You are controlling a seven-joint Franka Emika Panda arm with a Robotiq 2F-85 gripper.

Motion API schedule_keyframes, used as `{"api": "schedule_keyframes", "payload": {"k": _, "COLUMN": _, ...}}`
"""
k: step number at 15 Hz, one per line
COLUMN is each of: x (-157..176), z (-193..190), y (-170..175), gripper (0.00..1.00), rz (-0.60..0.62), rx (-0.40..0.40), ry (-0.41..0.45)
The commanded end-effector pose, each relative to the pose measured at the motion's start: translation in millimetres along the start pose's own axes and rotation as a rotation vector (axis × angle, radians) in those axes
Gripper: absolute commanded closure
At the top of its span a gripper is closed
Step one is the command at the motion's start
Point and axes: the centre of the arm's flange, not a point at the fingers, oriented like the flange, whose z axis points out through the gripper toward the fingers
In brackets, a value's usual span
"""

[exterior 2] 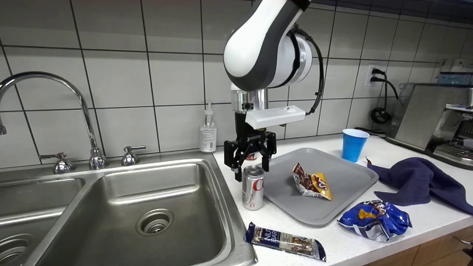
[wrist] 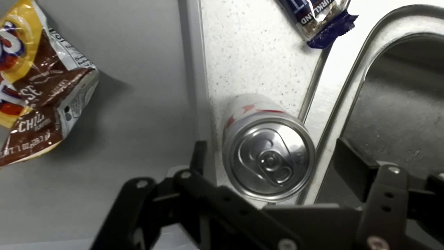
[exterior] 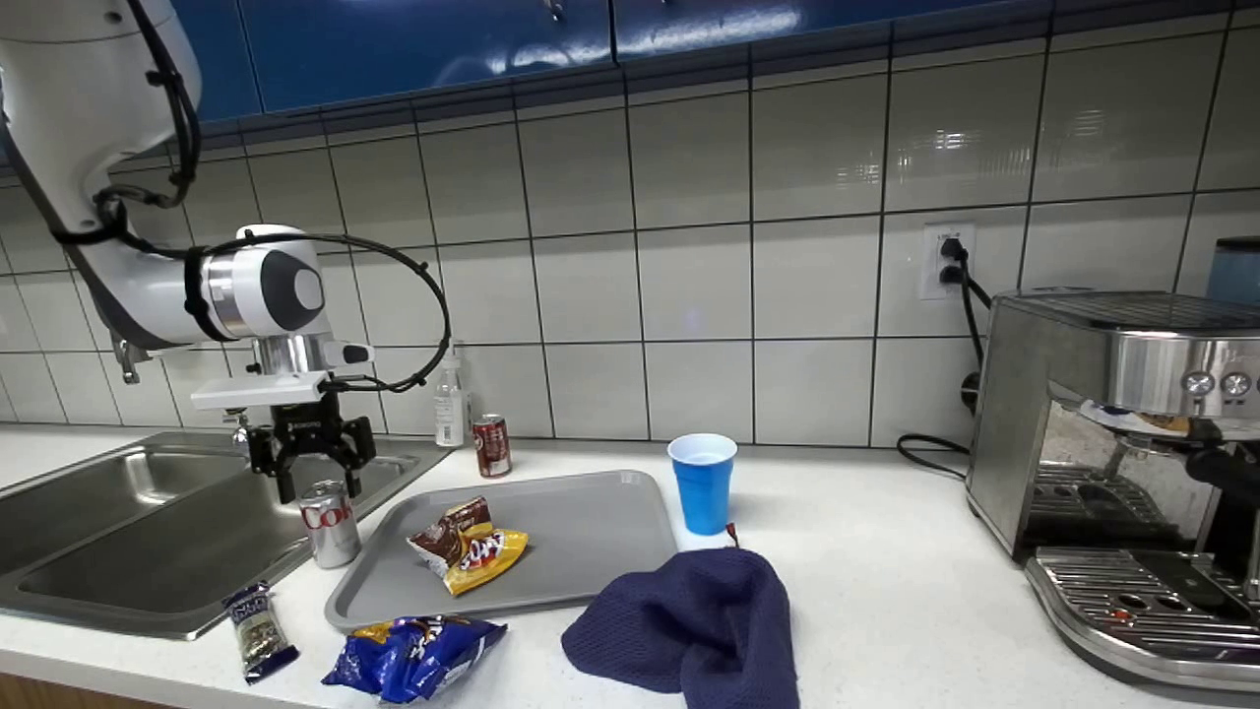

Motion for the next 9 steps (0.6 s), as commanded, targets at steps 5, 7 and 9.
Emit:
{"api": "schedule_keyframes", "payload": {"k": 5, "x": -11, "z": -30, "y": 11, "gripper": 0.00, "rz": -0.011, "rx": 0.004, "ry": 0.039}}
{"api": "schedule_keyframes", "payload": {"k": 7, "x": -11, "z": -41, "y": 17, "gripper": 0.00, "rz": 0.000, "rx": 0.013, "ry": 0.056}}
{"api": "schedule_keyframes", "payload": {"k": 9, "x": -11, "z": -52, "y": 24, "gripper": 0.00, "rz": 0.021, "rx": 0.009, "ry": 0.076}}
